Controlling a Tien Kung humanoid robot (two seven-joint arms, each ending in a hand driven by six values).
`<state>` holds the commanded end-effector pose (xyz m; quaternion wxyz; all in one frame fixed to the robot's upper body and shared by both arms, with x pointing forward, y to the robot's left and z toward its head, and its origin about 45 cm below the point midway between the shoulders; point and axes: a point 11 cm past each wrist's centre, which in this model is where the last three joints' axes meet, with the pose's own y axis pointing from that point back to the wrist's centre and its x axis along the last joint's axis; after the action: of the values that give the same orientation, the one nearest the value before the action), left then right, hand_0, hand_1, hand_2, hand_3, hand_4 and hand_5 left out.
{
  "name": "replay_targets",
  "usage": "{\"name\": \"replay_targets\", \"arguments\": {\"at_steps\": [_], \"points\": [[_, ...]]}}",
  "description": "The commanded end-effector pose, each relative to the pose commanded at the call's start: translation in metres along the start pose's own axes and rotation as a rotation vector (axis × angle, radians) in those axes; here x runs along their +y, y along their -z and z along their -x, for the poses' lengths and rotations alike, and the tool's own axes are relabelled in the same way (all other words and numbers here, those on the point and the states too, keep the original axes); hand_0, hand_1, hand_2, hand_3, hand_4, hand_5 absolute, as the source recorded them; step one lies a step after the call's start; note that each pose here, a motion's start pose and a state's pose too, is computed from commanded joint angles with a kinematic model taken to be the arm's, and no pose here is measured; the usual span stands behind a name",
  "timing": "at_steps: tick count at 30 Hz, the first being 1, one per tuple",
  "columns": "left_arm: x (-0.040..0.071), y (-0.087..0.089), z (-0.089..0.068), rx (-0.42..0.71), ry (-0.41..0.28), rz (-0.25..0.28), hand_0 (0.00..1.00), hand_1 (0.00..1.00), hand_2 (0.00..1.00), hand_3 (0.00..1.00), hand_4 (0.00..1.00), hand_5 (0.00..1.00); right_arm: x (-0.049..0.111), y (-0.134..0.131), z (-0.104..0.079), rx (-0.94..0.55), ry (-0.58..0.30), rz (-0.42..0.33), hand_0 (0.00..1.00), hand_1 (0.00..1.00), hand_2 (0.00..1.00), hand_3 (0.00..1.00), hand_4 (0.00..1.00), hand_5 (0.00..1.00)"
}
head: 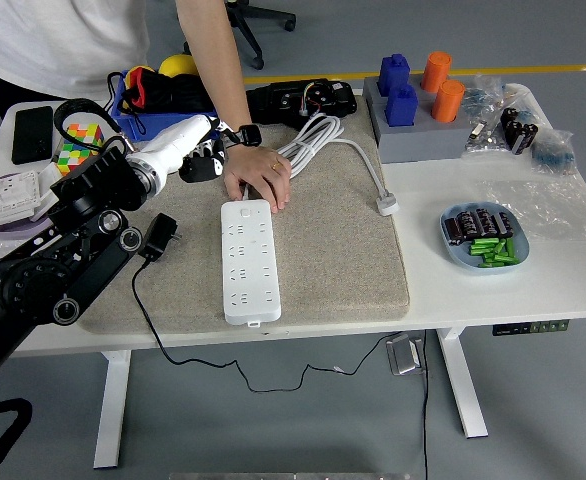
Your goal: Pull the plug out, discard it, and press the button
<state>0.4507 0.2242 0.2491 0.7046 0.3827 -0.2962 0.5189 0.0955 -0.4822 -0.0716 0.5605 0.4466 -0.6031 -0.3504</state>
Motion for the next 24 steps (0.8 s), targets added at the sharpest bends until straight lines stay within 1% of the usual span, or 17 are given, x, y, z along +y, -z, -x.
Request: {"name": "replay_targets", "arguments": {"at_steps": [3,4,5,6,9,10,11,12,17,18,24], "points": [[0.008,0.019,-0.017,0.027,-0.059,-0.018,0.467,0.506,0.500,0.744,0.500,0.002,0.000,0.001,-0.001,-0.002,-0.001,-0.001,0.746,0.700,0.710,0.723,0.775,0.636],[0.009,0.023,-0.020,0.033,-0.071,-0.022,0.467,0.506,0.500,0.744,0.500,0.002,0.000,0.001,-0.001,-0.003,-0.001,-0.002,0.746,0.700,0.710,0.723,0.775,0.636],[0.013,0.031,-0.027,0.047,-0.097,-0.027,0.467,0.506,0.500,0.744,0.500,0.002,0.000,0.002,-0.002,-0.003,-0.003,-0.004,0.746,0.700,0.710,0.723,0.775,0.636],[0.017,0.039,-0.032,0.058,-0.124,-0.032,0.756,0.735,0.694,0.821,0.741,0.002,0.000,0.003,-0.003,-0.005,-0.006,-0.006,0.746,0.700,0.710,0.724,0.775,0.635],[0.026,0.058,-0.044,0.086,-0.180,-0.050,0.756,0.735,0.694,0.821,0.741,0.002,0.001,0.005,-0.004,-0.006,-0.008,-0.011,0.746,0.700,0.710,0.724,0.775,0.635],[0.031,0.068,-0.046,0.096,-0.197,-0.068,0.756,0.735,0.694,0.821,0.741,0.002,0.001,0.006,-0.005,-0.008,-0.009,-0.012,0.746,0.700,0.710,0.724,0.775,0.635],[0.034,0.075,-0.048,0.101,-0.207,-0.079,0.756,0.735,0.694,0.821,0.741,0.002,0.001,0.006,-0.005,-0.006,-0.009,-0.012,0.746,0.700,0.710,0.724,0.775,0.635],[0.036,0.079,-0.049,0.106,-0.216,-0.085,0.837,0.826,0.788,0.842,0.797,0.126,0.001,0.006,-0.005,-0.005,-0.008,-0.012,0.746,0.700,0.710,0.723,0.775,0.634],[0.053,0.103,-0.056,0.146,-0.285,-0.110,0.837,0.826,0.788,0.842,0.797,0.126,0.001,0.006,-0.003,-0.002,-0.007,-0.011,0.746,0.700,0.710,0.723,0.775,0.634],[0.055,0.107,-0.057,0.151,-0.295,-0.113,0.895,0.906,0.883,0.890,0.831,0.263,0.001,0.006,-0.003,-0.001,-0.007,-0.012,0.747,0.699,0.710,0.723,0.775,0.634],[0.069,0.124,-0.055,0.157,-0.324,-0.125,0.895,0.906,0.883,0.890,0.831,0.263,0.001,0.008,-0.004,0.003,-0.008,-0.015,0.747,0.699,0.710,0.723,0.775,0.634]]}}
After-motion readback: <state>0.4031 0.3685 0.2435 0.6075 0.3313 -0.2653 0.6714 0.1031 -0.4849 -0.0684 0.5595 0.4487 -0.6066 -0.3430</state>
